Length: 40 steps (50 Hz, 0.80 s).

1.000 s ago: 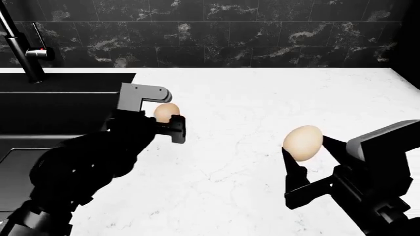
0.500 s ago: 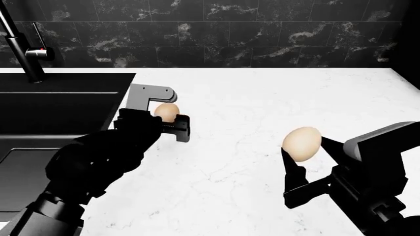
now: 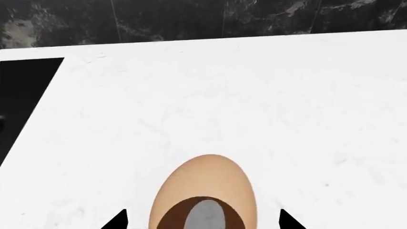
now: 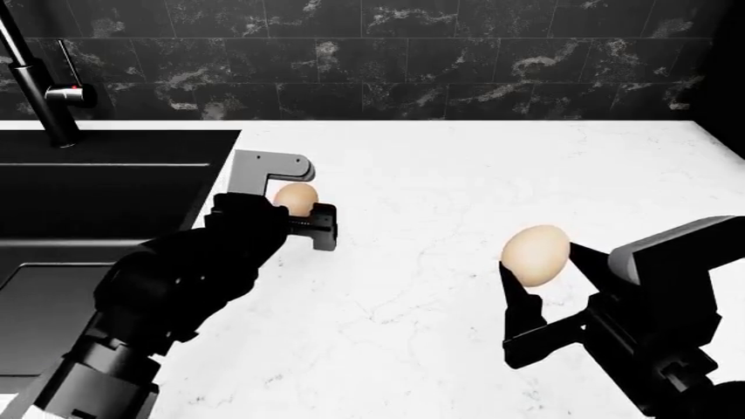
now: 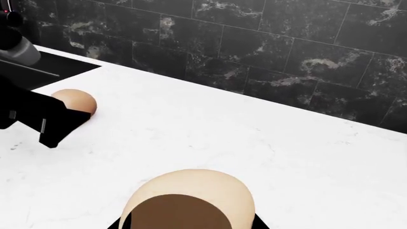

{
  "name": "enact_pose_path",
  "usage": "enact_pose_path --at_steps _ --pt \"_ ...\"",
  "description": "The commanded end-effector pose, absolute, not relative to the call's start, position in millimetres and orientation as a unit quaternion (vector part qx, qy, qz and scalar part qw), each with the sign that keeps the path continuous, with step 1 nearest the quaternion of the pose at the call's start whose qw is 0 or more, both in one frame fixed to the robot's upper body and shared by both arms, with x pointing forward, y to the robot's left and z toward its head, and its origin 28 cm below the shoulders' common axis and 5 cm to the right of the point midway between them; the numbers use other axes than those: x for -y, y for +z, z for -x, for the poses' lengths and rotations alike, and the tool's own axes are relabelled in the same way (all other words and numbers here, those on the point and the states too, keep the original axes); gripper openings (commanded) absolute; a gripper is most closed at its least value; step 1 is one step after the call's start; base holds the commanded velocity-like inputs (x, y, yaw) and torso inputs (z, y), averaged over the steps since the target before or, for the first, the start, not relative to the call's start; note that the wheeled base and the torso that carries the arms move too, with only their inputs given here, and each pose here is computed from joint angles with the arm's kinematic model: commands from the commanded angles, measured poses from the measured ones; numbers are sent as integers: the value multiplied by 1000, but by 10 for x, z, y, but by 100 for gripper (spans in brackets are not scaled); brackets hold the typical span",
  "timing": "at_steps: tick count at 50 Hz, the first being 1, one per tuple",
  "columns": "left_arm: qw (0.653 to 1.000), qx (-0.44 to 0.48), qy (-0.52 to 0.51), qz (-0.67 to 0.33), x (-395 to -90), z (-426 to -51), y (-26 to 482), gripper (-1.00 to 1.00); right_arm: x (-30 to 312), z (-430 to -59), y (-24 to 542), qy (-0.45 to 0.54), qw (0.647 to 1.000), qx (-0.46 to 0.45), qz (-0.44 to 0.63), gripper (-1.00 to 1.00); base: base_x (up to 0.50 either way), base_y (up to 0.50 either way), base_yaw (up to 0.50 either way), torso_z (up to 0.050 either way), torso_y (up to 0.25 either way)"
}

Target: Place the eggs and milk next to the bowl.

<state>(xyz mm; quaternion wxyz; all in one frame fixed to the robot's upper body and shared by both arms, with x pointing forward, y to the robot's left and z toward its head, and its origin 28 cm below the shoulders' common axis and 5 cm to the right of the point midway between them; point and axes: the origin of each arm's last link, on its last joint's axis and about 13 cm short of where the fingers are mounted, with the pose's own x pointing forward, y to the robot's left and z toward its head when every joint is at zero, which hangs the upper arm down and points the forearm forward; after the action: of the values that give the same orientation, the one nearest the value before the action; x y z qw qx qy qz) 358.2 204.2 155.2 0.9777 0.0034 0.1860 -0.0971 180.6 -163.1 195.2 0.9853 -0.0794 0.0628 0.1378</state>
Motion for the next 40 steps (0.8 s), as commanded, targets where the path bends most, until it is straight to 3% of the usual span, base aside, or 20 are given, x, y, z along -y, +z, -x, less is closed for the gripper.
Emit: enact_pose_path --at_steps 1,18,19,40 --pt "977 -191 -97 -3 -2041 -3613 1532 100 1635 -1818 1953 139 985 -61 84 -100 0 0 0 0 0" --pt "975 -195 -106 -3 -2000 -3598 1510 100 1641 -1810 1939 137 985 -59 83 -100 0 0 0 0 0" --pt "975 -193 -106 -4 -1999 -3598 1511 -100 1642 -1810 1938 137 985 -59 82 -100 0 0 0 0 0" --pt "980 -171 -101 -8 -2019 -3543 1557 -100 1656 -1759 1928 132 987 -51 78 -100 0 0 0 0 0"
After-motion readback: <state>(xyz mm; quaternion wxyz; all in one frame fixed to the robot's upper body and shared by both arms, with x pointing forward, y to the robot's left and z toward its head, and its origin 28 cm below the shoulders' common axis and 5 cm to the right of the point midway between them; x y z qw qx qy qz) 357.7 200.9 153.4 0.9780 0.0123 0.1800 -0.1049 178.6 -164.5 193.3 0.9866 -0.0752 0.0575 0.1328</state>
